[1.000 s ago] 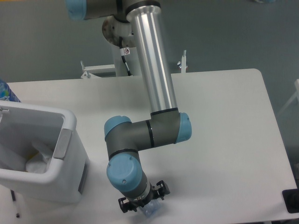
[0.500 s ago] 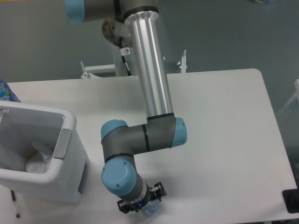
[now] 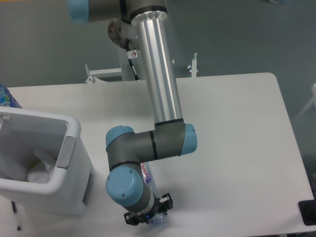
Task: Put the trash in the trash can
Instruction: 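Lower the gripper and close it around the water bottle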
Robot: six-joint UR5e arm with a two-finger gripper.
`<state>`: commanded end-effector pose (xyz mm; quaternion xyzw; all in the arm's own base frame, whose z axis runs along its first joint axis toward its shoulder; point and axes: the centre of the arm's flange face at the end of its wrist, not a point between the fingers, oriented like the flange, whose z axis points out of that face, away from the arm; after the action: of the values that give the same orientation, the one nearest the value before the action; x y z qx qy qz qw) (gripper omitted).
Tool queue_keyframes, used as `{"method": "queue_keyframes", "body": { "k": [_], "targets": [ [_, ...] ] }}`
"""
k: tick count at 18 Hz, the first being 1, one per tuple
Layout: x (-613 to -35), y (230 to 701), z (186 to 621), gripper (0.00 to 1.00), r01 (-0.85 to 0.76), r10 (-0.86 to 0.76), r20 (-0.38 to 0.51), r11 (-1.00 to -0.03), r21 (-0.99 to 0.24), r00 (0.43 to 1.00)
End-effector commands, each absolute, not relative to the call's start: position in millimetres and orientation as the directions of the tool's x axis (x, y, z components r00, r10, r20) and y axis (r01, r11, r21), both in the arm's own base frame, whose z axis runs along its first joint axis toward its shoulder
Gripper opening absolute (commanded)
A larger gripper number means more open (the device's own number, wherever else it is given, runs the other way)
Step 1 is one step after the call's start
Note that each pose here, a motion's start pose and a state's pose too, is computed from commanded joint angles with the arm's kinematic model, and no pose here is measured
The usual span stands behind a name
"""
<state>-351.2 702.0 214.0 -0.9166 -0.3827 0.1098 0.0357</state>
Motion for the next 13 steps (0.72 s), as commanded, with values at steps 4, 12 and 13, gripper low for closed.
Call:
{"method": "queue_keyframes", "body": {
  "k": [4,12,13],
  "targets": [
    [-349,701,221,0.58,0.693,0.709,-0.161,-0.705,-0.153,0.686],
    [-348,697,259,0.55,0.693,0.716,-0.100,-0.695,-0.190,0.691],
    [-350,694,270,0.55,0.695,0.720,-0.090,-0.690,-0.203,0.688]
  ]
}}
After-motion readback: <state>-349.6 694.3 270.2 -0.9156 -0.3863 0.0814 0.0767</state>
